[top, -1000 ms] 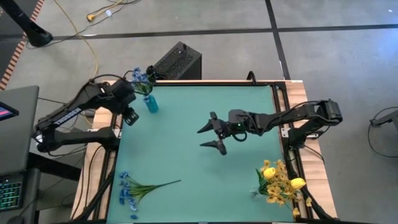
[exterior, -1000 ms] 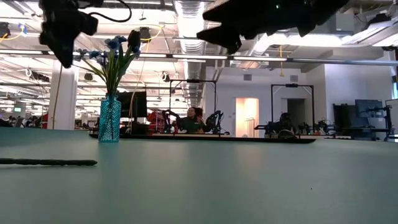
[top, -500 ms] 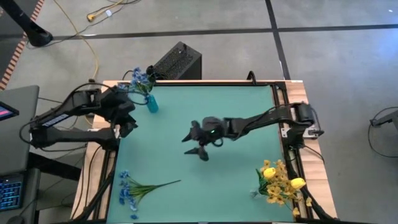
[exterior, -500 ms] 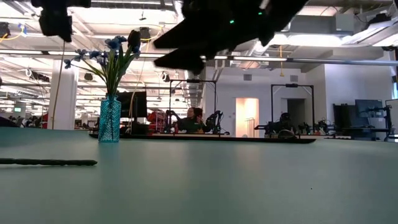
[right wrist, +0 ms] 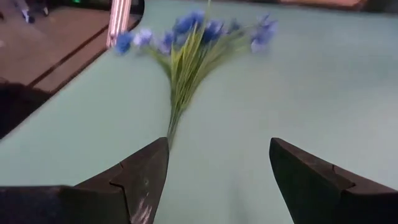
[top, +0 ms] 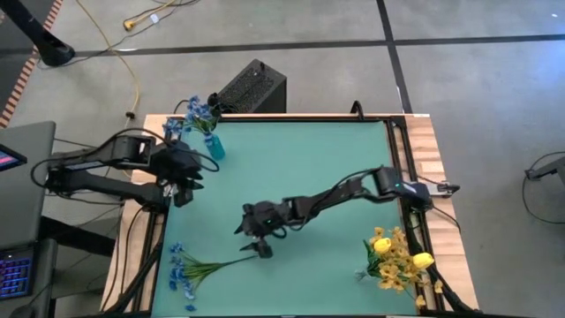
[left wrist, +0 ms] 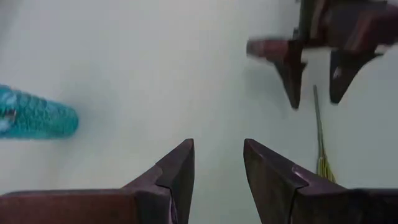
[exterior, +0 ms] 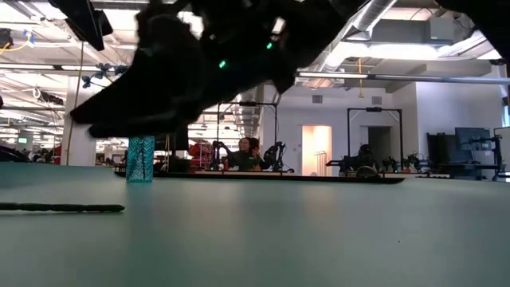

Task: Sort flowers into vase by color
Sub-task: Put the blue flower into the blue vase

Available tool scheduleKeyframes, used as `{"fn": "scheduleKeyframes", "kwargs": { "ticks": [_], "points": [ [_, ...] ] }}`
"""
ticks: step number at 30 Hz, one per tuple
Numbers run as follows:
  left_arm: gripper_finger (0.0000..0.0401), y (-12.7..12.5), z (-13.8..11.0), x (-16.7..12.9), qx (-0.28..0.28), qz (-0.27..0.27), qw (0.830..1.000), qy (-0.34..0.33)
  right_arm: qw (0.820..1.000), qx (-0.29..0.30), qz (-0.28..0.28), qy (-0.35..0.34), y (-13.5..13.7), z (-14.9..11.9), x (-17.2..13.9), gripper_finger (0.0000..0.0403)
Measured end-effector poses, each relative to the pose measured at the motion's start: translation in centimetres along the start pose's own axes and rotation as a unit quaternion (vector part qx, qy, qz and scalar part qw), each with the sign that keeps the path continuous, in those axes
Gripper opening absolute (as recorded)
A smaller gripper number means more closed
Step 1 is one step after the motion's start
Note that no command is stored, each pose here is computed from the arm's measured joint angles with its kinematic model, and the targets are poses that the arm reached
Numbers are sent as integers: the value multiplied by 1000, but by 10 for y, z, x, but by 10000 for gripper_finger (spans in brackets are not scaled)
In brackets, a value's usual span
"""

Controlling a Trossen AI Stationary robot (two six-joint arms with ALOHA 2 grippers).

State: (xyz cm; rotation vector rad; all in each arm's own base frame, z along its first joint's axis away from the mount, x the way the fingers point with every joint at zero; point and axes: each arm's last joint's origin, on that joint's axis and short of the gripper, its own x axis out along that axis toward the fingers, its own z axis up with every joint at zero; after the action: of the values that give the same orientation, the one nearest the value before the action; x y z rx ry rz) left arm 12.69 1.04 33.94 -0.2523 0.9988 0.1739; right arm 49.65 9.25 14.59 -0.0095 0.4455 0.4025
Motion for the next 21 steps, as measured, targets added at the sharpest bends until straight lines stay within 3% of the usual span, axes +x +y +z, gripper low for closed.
{"fn": "scheduleKeyframes", "kwargs": {
  "ticks": [11,16,21],
  "points": [
    [125,0,1,2,43,1,999,1,999,-12,28,29,25,-38,52,306],
    [125,0,1,2,49,1,999,1,997,-31,-22,66,32,-47,54,297],
    [125,0,1,2,49,1,999,2,993,-35,-44,106,36,-52,53,249]
  ]
}}
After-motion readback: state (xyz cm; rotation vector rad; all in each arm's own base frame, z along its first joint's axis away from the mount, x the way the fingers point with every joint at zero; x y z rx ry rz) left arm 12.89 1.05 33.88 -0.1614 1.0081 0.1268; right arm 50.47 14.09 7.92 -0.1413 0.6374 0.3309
